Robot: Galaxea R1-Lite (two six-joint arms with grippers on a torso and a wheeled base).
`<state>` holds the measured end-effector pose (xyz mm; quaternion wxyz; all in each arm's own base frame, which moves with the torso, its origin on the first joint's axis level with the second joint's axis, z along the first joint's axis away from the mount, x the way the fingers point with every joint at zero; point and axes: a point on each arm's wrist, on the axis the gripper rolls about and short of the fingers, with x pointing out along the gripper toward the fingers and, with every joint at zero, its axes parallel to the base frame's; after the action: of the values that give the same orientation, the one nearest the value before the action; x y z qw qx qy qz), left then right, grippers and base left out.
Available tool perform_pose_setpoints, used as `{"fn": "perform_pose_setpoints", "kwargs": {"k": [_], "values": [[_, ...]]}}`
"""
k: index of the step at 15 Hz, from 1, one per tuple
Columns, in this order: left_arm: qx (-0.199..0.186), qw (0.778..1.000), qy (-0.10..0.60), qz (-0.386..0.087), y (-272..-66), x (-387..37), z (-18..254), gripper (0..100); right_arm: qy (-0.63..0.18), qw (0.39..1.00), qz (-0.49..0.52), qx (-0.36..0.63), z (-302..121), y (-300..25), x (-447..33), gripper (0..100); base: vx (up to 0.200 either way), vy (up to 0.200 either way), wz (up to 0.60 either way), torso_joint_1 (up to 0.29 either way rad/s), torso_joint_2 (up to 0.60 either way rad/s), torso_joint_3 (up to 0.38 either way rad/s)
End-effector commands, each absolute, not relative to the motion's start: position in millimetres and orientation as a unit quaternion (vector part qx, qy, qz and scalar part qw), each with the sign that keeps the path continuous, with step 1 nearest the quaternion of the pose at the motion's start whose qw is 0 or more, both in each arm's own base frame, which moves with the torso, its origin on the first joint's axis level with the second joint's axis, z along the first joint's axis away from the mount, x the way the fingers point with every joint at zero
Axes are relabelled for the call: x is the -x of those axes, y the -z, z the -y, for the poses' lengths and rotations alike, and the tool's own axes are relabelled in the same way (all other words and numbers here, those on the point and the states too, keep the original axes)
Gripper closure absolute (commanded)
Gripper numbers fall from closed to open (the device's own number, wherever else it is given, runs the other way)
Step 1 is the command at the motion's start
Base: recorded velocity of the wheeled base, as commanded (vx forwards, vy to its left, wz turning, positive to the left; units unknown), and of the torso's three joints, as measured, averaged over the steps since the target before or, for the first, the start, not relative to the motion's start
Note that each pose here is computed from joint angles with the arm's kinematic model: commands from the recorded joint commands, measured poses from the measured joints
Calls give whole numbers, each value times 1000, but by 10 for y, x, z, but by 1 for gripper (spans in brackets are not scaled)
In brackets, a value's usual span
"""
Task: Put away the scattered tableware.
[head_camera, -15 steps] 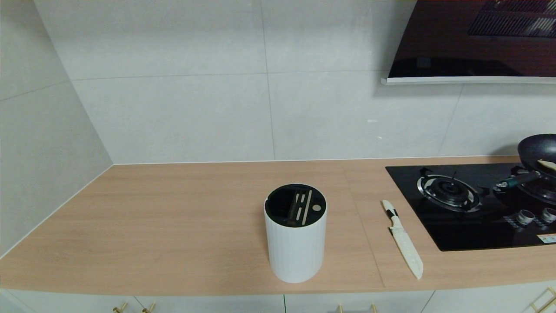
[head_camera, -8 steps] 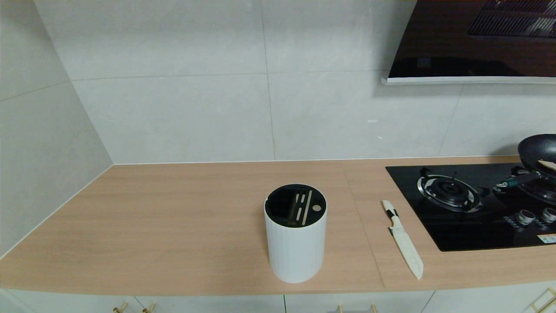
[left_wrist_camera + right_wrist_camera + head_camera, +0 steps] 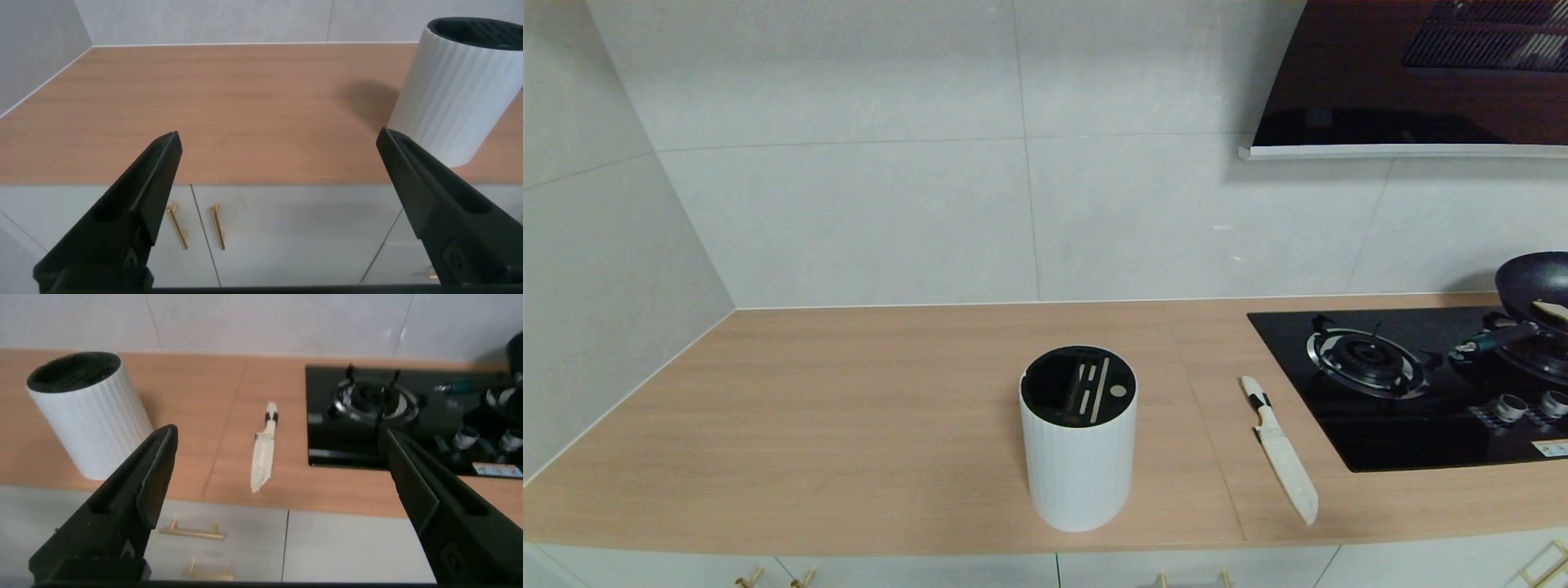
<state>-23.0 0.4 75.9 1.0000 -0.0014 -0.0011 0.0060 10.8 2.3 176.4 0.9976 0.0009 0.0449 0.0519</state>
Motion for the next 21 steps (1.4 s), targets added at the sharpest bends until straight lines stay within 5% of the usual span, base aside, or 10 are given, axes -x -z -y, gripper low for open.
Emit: {"fn": "perform_pose_setpoints", "kwargs": {"k": [1,8,12,21], "values": [[2,1000,-6,1,-759,229,-4,0,-60,988,-144,-6,-40,-2132,-855,0,0,0,0,0,0,0],[2,1000,-6,1,-759,229,-4,0,-92,964,-248,-7,-271,-1772,-2575,0,0,0,0,0,0,0],[2,1000,-6,2,-763,230,-4,0,-89,938,-334,-5,-317,-1194,-3050,0,0,0,0,0,0,0],[2,1000,-6,1,-759,229,-4,0,-51,943,-328,11,-384,-302,-3552,0,0,0,0,0,0,0]]}}
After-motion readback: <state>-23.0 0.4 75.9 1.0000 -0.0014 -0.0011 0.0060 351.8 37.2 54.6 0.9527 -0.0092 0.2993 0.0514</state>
